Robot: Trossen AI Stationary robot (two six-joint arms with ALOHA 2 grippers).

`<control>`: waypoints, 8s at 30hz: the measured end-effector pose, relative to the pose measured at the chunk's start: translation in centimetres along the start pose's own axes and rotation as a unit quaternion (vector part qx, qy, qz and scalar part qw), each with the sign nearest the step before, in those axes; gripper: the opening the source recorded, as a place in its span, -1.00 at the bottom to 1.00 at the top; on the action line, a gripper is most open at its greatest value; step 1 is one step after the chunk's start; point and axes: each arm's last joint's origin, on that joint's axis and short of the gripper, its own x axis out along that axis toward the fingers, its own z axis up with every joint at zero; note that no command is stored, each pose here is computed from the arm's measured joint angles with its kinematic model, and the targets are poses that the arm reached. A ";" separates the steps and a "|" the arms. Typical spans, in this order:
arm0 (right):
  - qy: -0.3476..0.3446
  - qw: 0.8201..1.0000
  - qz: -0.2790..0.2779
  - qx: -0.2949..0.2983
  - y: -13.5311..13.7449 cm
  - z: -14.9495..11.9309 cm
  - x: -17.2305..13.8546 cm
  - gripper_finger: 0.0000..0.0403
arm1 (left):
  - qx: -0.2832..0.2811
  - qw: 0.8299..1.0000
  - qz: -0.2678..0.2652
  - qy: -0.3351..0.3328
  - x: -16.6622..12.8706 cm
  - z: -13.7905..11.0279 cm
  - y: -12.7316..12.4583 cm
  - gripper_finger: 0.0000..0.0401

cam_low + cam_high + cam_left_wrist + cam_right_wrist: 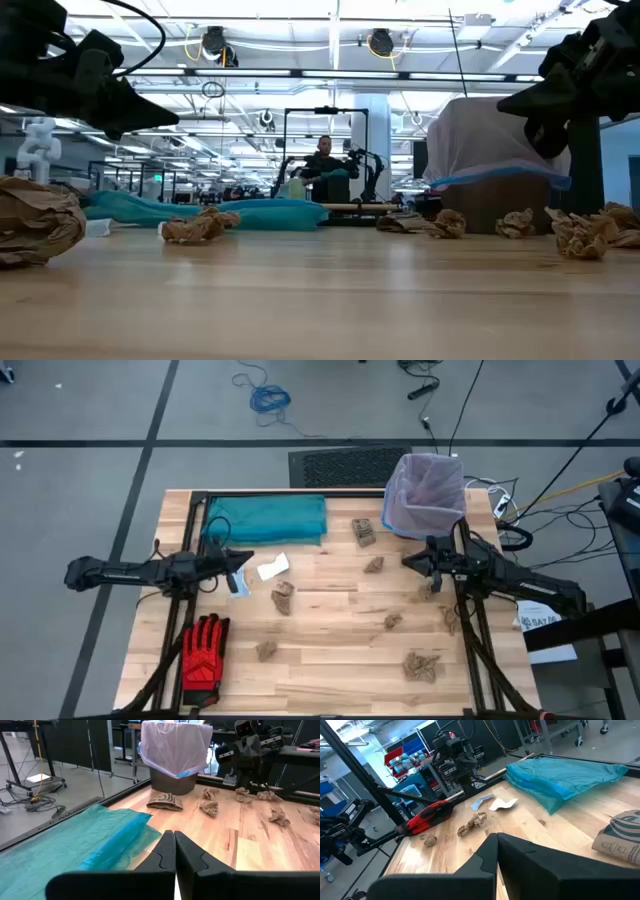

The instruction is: Place trash/remove bag and relplace

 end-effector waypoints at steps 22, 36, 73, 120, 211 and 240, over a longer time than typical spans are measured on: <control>0.000 1.000 0.000 0.000 0.0 0.0 0.0 -1.00 | 0.000 1.000 0.000 0.000 0.0 0.0 0.0 -1.00; -0.007 0.981 -0.025 -0.192 -0.1 0.1 0.0 -1.00 | 0.000 1.000 0.000 0.000 0.0 0.0 0.0 -1.00; 0.114 0.984 -0.043 -0.132 7.0 14.3 10.3 -1.00 | 0.000 1.000 0.000 0.000 0.0 0.0 0.0 -1.00; 0.445 0.703 -0.551 0.063 -10.2 4.5 28.6 -0.15 | -0.002 1.000 0.000 -0.004 0.0 0.1 0.0 -1.00; 0.479 0.833 -0.199 -0.194 6.5 9.9 14.2 0.06 | -0.095 0.995 0.024 -0.002 3.7 11.5 -1.9 -1.00; 0.538 0.777 -0.309 -0.105 -0.7 -0.8 19.9 -0.47 | -0.108 0.994 0.011 0.001 3.7 11.5 -2.0 -1.00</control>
